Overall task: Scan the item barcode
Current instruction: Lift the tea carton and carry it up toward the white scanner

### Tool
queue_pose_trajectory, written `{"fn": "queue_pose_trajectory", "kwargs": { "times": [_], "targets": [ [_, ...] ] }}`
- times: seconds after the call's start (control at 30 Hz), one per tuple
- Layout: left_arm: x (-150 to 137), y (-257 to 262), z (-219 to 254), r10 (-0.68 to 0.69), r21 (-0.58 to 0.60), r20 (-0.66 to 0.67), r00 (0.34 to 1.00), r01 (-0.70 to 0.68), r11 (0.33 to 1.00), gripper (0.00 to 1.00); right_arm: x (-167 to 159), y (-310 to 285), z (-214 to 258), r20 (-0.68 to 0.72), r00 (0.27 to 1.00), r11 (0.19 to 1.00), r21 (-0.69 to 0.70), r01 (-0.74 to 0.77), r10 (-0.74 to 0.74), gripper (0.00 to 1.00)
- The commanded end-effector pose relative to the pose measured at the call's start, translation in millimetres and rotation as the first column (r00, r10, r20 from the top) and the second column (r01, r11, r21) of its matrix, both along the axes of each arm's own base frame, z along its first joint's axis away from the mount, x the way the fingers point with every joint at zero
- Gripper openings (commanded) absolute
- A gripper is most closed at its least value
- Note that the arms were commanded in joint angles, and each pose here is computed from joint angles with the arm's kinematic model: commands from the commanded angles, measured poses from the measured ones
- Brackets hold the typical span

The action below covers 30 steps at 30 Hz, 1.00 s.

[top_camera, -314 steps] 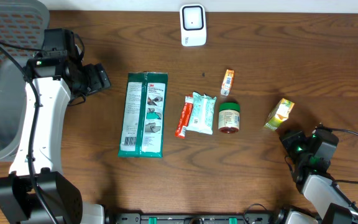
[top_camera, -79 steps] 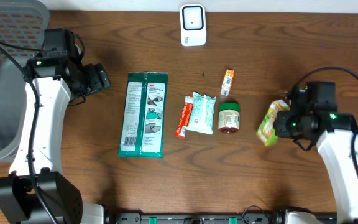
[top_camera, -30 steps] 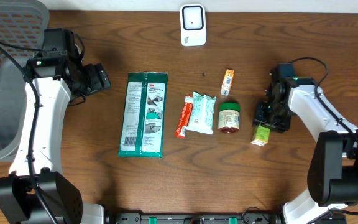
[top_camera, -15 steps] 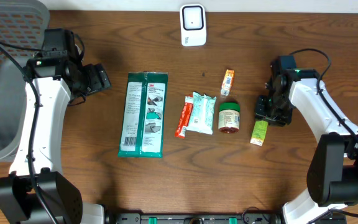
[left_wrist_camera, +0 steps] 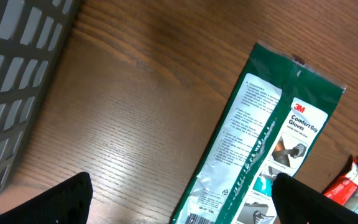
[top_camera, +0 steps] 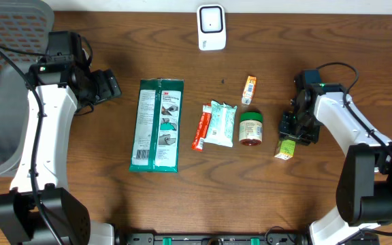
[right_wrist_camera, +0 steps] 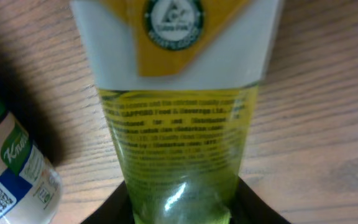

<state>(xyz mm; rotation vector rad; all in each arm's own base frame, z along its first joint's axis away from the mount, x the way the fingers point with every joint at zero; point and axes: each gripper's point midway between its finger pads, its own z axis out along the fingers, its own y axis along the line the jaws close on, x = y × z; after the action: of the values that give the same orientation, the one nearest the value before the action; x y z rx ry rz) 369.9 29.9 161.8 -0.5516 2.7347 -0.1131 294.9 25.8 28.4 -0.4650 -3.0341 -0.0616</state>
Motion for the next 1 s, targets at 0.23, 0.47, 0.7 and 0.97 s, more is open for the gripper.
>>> {"fn": "queue_pose_trajectory", "kwargs": {
  "times": [0.23, 0.47, 0.7, 0.97],
  "targets": [
    [0, 2, -1, -0.001, 0.000, -0.005, 1.000, 0.001, 1.000, 0.92, 21, 2, 38, 0.052, 0.999, 1.000, -0.001, -0.005, 0.005, 0.30],
    [0, 2, -1, -0.001, 0.000, -0.005, 1.000, 0.001, 1.000, 0.92, 58, 12, 114, 0.173, 0.984, 0.999, 0.023, -0.036, 0.032, 0.26],
    [0, 2, -1, -0.001, 0.000, -0.005, 1.000, 0.001, 1.000, 0.92, 103, 35, 192, 0.290, 0.955, 0.995, 0.051, -0.083, 0.065, 0.26],
    [0, 2, -1, -0.001, 0.000, -0.005, 1.000, 0.001, 1.000, 0.92, 181, 93, 196, 0.414, 0.902, 0.974, 0.126, -0.189, 0.121, 0.25]
  ]
}}
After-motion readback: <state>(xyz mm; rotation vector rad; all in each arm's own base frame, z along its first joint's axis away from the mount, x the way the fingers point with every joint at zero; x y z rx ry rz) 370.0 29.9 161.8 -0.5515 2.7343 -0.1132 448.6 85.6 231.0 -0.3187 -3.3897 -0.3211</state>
